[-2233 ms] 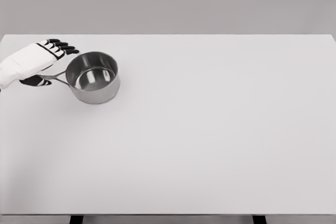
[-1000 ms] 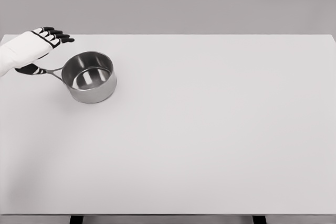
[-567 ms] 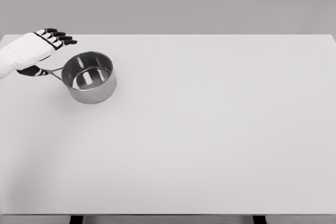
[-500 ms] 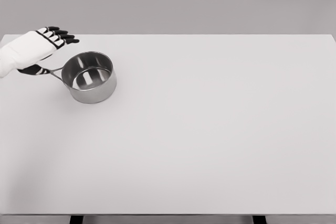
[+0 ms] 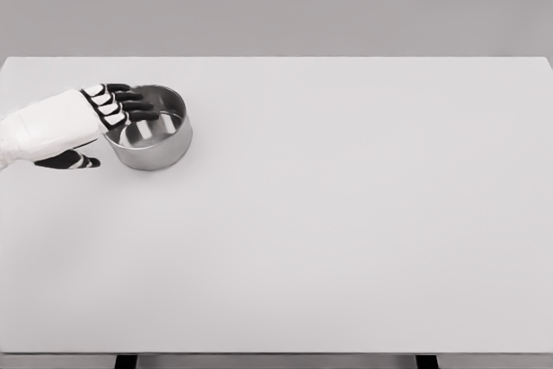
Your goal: Rotate pot handle
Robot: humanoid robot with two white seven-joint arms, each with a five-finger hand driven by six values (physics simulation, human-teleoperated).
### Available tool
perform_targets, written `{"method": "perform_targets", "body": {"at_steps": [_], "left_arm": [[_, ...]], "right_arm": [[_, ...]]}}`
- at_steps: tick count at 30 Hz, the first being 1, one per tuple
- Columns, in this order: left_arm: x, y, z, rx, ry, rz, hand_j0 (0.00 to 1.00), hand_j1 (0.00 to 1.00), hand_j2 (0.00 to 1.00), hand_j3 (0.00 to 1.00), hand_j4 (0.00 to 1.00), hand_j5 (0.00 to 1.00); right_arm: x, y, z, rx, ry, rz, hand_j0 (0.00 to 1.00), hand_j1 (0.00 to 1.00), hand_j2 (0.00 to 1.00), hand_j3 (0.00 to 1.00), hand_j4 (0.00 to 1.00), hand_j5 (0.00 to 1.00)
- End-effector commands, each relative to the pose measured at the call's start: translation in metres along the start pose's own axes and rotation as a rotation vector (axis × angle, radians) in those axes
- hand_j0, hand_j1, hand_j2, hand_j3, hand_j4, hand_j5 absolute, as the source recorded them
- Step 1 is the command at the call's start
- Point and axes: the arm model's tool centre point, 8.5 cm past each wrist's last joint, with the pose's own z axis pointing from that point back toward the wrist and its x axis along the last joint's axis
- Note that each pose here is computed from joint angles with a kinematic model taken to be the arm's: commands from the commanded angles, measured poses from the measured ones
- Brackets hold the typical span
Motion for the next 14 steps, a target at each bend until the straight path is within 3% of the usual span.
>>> {"method": "perform_targets", "body": {"at_steps": [1,2,3,7,8,14], "left_arm": [[0.014,-0.007,-0.012,0.004,-0.047,0.031,1.00,1.00,1.00,1.00,1.00,1.00],[0.022,-0.011,-0.028,0.028,-0.073,0.061,1.00,1.00,1.00,1.00,1.00,1.00],[0.032,-0.020,-0.041,0.009,-0.102,0.087,1.00,1.00,1.00,1.00,1.00,1.00],[0.057,-0.056,-0.061,-0.142,-0.166,0.159,1.00,1.00,1.00,1.00,1.00,1.00],[0.063,-0.064,-0.062,-0.145,-0.175,0.183,1.00,1.00,1.00,1.00,1.00,1.00],[0.057,-0.055,-0.059,-0.120,-0.154,0.171,1.00,1.00,1.00,1.00,1.00,1.00]], "right_arm": [[0.000,0.000,0.000,0.000,0.000,-0.001,1.00,1.00,1.00,1.00,1.00,1.00],[0.000,0.000,0.000,0.000,0.000,-0.001,1.00,1.00,1.00,1.00,1.00,1.00],[0.000,0.000,0.000,0.000,0.000,-0.001,1.00,1.00,1.00,1.00,1.00,1.00],[-0.001,0.000,0.000,0.000,0.002,0.000,1.00,1.00,1.00,1.00,1.00,1.00],[0.000,0.000,0.000,0.000,0.000,-0.001,1.00,1.00,1.00,1.00,1.00,1.00],[-0.001,0.000,0.000,0.000,0.002,0.000,1.00,1.00,1.00,1.00,1.00,1.00]]}}
